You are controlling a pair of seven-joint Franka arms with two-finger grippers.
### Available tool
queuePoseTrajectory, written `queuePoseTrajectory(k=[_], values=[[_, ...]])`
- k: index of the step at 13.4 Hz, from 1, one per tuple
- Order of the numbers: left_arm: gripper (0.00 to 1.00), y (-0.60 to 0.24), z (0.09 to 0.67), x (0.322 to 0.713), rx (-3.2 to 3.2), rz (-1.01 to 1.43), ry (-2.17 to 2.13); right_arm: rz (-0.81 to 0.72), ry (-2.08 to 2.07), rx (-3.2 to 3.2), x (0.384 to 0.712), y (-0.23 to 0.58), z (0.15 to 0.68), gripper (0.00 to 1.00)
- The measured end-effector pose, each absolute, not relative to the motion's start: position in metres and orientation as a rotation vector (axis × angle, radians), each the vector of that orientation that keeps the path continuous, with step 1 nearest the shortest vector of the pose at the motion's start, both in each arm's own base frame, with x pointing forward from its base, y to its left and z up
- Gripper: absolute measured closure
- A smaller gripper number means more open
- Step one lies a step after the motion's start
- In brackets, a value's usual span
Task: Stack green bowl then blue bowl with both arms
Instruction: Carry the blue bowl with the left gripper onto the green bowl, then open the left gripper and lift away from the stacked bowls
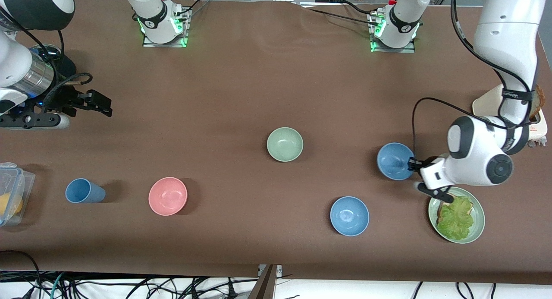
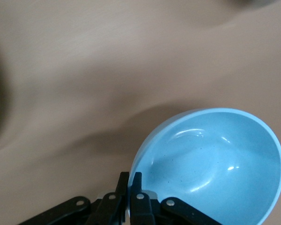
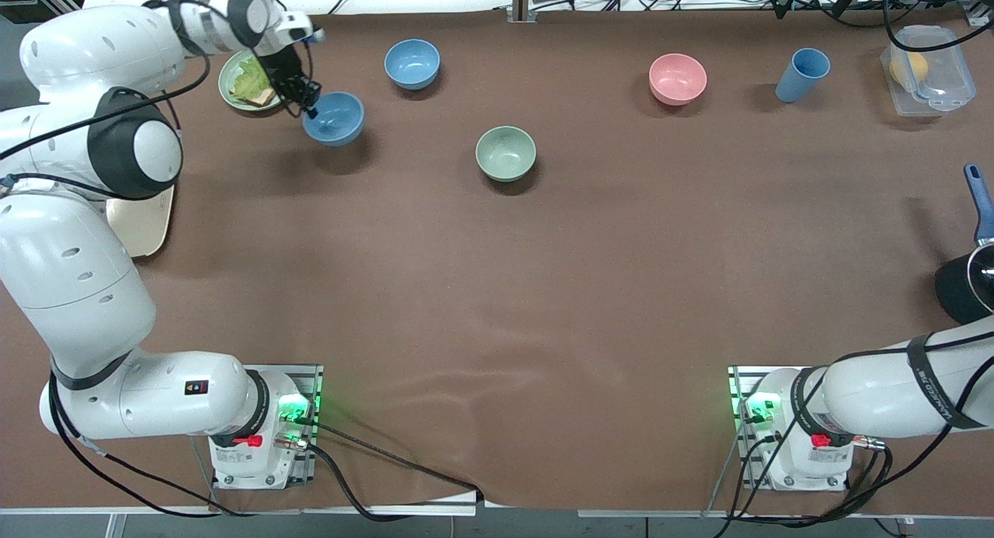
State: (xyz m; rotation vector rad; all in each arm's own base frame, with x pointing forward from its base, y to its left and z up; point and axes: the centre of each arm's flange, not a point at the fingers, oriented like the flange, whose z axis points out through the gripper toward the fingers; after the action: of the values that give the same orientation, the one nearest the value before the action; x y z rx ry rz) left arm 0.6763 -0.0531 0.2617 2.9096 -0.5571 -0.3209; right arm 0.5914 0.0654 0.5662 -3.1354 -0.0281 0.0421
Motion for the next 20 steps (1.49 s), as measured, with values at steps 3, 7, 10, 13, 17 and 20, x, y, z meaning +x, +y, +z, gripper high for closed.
queuePoseTrajectory(k=[3,7,10,13,17,20], values=[[0.95,-0.150,0.318,0.670,2.867,-0.340,-0.505,0.042,-0.032,-3.135,0.591,0.067,0.566,0.00],[0.95,-0.277,0.323,0.630,2.783,-0.412,-0.553,0.042,-0.047,-3.135,0.591,0.072,0.566,0.00],[0.95,-0.387,0.301,0.582,2.804,-0.392,-0.618,0.043,-0.047,-3.135,0.591,0.072,0.566,0.00],[0.95,-0.401,0.275,0.591,2.812,-0.251,-0.580,0.044,-0.048,-3.135,0.591,0.072,0.566,0.00],[0.95,-0.409,0.249,0.590,2.812,-0.225,-0.587,0.043,-0.048,-3.135,0.591,0.072,0.567,0.00],[0.79,-0.411,0.249,0.591,2.812,-0.207,-0.592,0.043,-0.048,-3.135,0.591,0.073,0.567,0.00]])
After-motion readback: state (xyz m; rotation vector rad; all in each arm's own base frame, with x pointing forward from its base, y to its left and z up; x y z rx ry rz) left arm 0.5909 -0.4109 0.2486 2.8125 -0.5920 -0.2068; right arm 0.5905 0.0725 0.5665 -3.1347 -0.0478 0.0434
